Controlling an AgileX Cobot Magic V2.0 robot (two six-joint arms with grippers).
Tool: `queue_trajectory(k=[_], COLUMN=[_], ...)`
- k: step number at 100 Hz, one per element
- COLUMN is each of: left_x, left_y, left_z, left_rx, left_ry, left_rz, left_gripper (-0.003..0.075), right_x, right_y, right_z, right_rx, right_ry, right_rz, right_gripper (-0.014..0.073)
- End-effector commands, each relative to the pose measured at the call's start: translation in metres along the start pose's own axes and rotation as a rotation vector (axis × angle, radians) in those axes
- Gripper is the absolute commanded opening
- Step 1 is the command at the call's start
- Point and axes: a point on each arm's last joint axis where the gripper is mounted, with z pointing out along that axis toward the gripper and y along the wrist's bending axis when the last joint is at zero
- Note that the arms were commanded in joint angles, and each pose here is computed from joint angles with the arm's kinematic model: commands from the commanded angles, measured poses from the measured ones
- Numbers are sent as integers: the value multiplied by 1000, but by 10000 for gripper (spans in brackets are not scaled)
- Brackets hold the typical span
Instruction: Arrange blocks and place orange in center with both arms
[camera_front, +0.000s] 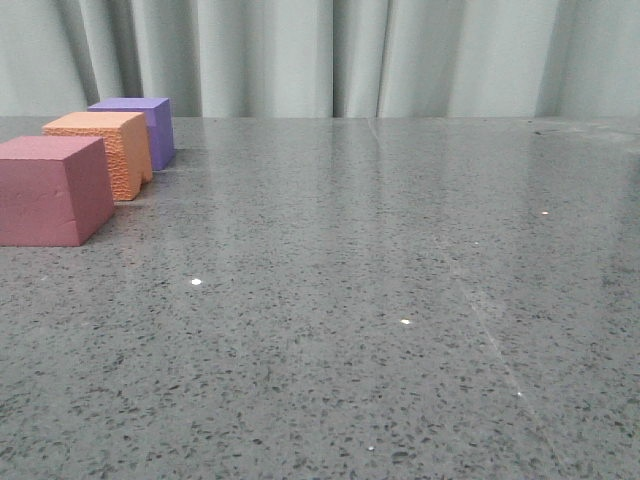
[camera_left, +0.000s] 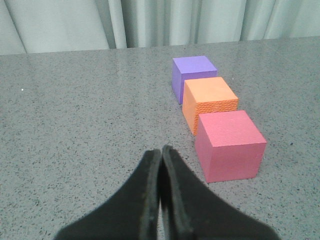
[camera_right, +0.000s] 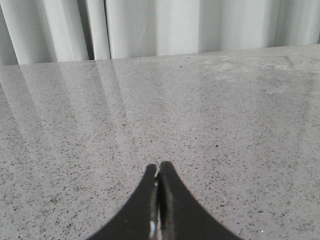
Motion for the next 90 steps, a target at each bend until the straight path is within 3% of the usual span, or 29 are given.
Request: queue_trajectory(k=[1, 71, 90], left_x=[-12, -16, -3], left_y=[-2, -5, -4], left_z=[-2, -3, 0], left_rx=[28, 51, 31], left_ry=[-67, -113, -96], left_rz=[-3, 14, 60], left_gripper=[-19, -19, -19], right_x=[-12, -12, -12], right_y=[1, 1, 1], right_z=[-1, -1, -1], right_rx=[-3, -3, -3], right_ry=[-94, -94, -94], right_rz=[-11, -11, -11], right_gripper=[-67, -67, -67])
